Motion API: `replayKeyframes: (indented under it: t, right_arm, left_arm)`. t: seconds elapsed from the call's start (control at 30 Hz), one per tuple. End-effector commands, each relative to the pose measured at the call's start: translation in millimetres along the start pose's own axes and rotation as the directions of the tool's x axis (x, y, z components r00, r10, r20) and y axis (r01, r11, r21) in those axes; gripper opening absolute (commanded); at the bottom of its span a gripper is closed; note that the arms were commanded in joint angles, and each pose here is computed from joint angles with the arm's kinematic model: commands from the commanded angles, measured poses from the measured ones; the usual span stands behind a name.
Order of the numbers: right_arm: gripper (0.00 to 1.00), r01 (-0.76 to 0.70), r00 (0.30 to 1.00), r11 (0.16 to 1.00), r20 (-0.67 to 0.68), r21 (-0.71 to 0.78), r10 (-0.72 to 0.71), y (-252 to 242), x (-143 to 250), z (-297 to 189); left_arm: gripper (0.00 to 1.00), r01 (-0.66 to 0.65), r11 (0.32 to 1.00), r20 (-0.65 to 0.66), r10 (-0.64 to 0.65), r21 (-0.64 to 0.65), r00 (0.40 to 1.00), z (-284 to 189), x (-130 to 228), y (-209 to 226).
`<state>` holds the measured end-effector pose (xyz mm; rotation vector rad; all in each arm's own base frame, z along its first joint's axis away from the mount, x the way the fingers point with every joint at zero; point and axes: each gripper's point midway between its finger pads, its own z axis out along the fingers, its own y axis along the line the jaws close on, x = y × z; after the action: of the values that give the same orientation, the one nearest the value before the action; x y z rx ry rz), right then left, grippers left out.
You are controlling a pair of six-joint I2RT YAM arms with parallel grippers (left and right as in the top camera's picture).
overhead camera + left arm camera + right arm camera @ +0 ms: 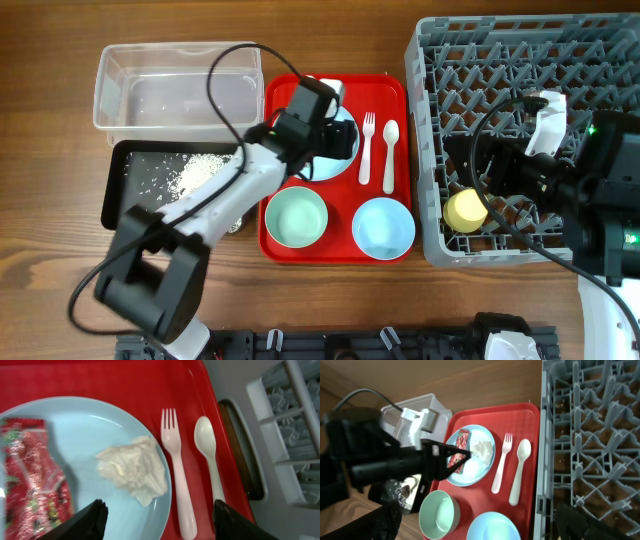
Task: Sort waste into correct bins and load items into the dishwasher rack
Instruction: 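Grasp the white tissue on the blue plate with the left gripper, then carry the tissue to the clear bin and open the left gripper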
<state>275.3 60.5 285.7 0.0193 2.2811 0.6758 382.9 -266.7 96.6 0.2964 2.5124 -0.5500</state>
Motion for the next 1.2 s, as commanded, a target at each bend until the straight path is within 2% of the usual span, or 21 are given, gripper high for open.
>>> replayKeyframes:
  t: [0.0, 0.3, 0.43, 0.5, 0.53, 0.83, 1.17]
  right_arm:
    - [1.00, -0.037, 0.999, 0.999, -0.022, -0.014, 0.037, 0.6, 0.9, 2.9]
    - [1.00, -0.088, 0.991, 0.996, -0.098, 0.001, 0.087, -9.6, 11.1, 16.4]
    - [1.00, -0.094, 0.989, 0.996, -0.110, 0.004, 0.094, -10.9, 13.0, 18.1]
    - [1.00, -0.092, 0.990, 0.996, -0.109, 0.004, 0.092, -10.9, 12.8, 18.0]
    - [1.00, -0.087, 0.990, 0.996, -0.109, 0.004, 0.087, -10.9, 12.9, 18.0]
    - [1.00, -0.084, 0.990, 0.996, -0.109, 0.004, 0.084, -11.0, 12.9, 18.0]
    - [1.00, -0.085, 0.990, 0.996, -0.109, 0.008, 0.085, -11.7, 13.0, 18.1]
  left_arm:
    - [0.68, -0.016, 1.000, -0.030, 0.016, -0.016, 0.999, 30.5, 12.3, 2.2]
    - [0.68, -0.014, 0.999, -0.048, 0.013, -0.039, 0.999, 64.3, 25.1, 14.8]
    - [0.39, -0.015, 0.998, -0.038, 0.013, -0.056, 0.999, 64.7, 23.2, 17.7]
    - [0.08, -0.014, 0.998, -0.032, 0.013, -0.054, 0.999, 62.4, 20.9, 16.9]
    - [0.04, -0.009, 0.999, -0.024, 0.008, -0.051, 1.000, 59.8, 18.2, 15.8]
    - [0.04, 0.061, 0.998, 0.136, -0.059, -0.011, 0.989, -30.1, -38.5, 4.7]
    - [0.04, 0.065, 0.997, 0.111, -0.061, -0.032, 0.992, -74.7, -30.9, 6.9]
